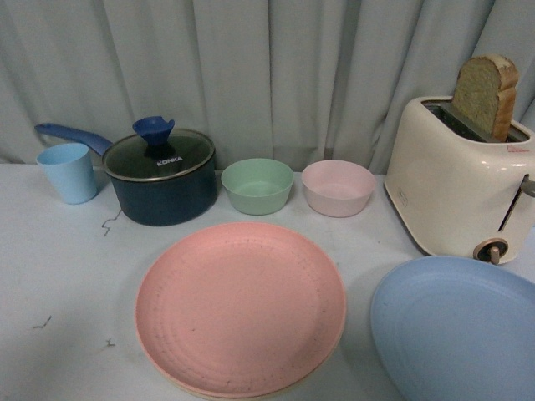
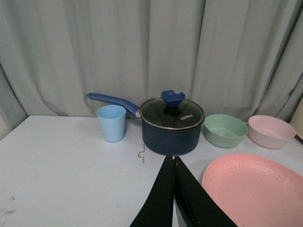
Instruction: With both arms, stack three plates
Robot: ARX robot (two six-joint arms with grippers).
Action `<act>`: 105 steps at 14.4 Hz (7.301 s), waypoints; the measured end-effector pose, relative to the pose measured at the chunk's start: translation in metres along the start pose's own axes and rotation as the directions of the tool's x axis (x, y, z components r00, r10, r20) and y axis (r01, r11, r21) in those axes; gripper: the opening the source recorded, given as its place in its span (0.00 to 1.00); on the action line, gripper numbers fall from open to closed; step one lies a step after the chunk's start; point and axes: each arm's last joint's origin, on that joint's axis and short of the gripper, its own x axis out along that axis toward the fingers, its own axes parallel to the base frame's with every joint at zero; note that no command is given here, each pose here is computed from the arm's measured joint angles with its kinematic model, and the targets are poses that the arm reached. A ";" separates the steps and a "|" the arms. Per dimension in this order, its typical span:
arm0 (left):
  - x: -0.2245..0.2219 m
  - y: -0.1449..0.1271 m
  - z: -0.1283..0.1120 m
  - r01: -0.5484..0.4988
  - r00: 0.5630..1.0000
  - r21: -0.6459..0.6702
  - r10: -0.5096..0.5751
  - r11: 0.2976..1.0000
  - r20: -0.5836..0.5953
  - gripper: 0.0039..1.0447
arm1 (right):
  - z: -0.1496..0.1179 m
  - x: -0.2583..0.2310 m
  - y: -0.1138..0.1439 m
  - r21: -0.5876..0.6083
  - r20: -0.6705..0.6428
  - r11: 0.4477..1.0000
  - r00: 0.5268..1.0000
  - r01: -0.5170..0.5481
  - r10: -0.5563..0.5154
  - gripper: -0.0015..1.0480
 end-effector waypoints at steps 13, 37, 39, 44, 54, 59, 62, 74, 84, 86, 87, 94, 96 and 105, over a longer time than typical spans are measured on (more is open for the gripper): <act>-0.019 0.000 -0.004 -0.001 1.000 0.000 0.001 1.000 -0.013 0.25 | 0.000 0.000 0.000 0.000 0.000 1.000 1.000 0.000 0.000 0.94; -0.019 0.000 -0.004 -0.001 1.000 0.001 0.001 1.000 -0.013 0.94 | -0.117 0.177 -0.033 0.175 -0.721 0.976 0.692 0.133 0.035 0.94; -0.019 0.000 -0.004 -0.001 1.000 0.001 0.001 1.000 -0.013 0.94 | -0.118 0.173 -0.037 0.179 -0.723 0.973 0.690 0.143 0.032 0.87; -0.019 0.000 -0.004 -0.001 1.000 0.001 0.001 1.000 -0.013 0.94 | -0.122 0.163 -0.044 0.184 -0.728 0.971 0.685 0.150 0.032 0.32; -0.019 0.000 -0.004 -0.001 1.000 0.001 0.001 1.000 -0.013 0.94 | -0.030 0.116 -0.045 0.277 -0.556 0.961 0.817 0.013 0.150 0.02; -0.019 0.000 -0.004 -0.001 1.000 0.001 0.001 1.000 -0.013 0.94 | -0.007 0.167 0.020 0.362 -0.460 0.922 0.833 -0.139 0.306 0.02; -0.019 0.000 -0.004 -0.001 1.000 0.001 0.001 1.000 -0.013 0.94 | -0.045 0.218 0.101 0.355 -0.595 0.921 0.722 -0.159 0.354 0.02; -0.019 0.000 -0.004 -0.001 1.000 0.001 0.001 1.000 -0.013 0.94 | -0.065 0.241 0.135 0.322 -0.686 0.938 0.652 -0.128 0.324 0.02; -0.019 0.000 -0.004 -0.001 1.000 0.001 0.001 1.000 -0.013 0.94 | -0.052 0.237 0.120 0.374 -0.678 0.918 0.636 -0.134 0.369 0.62; -0.019 0.000 -0.004 -0.001 1.000 0.001 0.001 1.000 -0.013 0.94 | -0.012 0.231 0.097 0.419 -0.568 0.893 0.719 -0.166 0.400 0.85; -0.019 0.000 -0.004 -0.001 1.000 0.001 0.001 1.000 -0.013 0.94 | 0.008 0.225 0.084 0.441 -0.510 0.878 0.753 -0.185 0.415 0.96; -0.019 0.000 -0.004 -0.002 1.000 0.001 0.002 1.000 -0.013 0.94 | 0.075 0.119 -0.003 0.086 -0.024 0.996 0.999 0.023 -0.021 0.55; -0.019 0.000 -0.004 -0.001 1.000 0.001 0.001 1.000 -0.013 0.94 | 0.050 0.078 0.000 0.025 -0.023 1.000 1.000 -0.002 0.002 0.29; -0.019 0.000 -0.004 -0.001 1.000 0.001 0.001 1.000 -0.013 0.94 | 0.004 0.019 0.000 0.004 0.012 1.000 1.000 0.000 0.000 0.02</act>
